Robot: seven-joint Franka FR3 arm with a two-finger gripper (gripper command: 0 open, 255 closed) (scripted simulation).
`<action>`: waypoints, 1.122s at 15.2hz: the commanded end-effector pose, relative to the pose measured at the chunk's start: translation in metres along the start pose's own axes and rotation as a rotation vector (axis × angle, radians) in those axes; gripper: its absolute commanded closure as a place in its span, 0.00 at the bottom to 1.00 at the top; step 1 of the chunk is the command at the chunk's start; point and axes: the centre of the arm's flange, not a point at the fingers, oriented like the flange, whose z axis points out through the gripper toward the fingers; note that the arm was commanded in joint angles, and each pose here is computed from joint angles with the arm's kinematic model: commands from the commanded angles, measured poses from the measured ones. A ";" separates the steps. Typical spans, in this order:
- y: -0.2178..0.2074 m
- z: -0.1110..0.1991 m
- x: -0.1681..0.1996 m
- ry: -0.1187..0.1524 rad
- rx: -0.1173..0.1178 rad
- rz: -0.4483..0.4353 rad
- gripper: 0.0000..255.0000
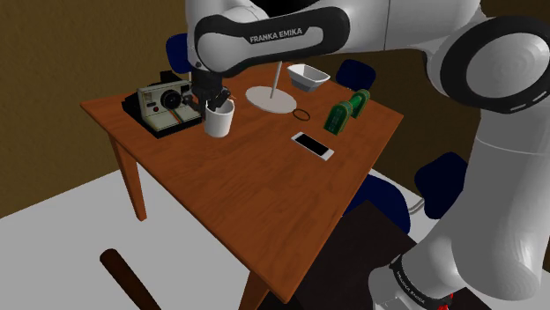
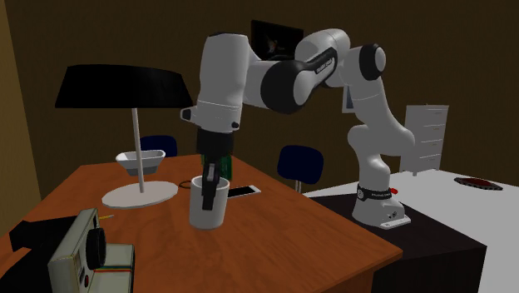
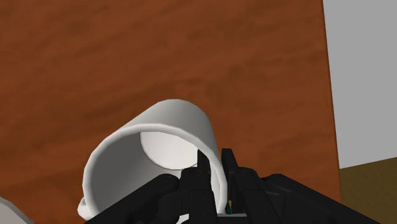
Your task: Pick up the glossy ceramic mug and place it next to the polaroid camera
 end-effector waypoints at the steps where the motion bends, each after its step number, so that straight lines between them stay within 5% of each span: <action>1: -0.001 0.009 -0.001 0.001 0.000 0.000 1.00; 17: -0.006 0.079 -0.012 0.001 0.000 0.000 1.00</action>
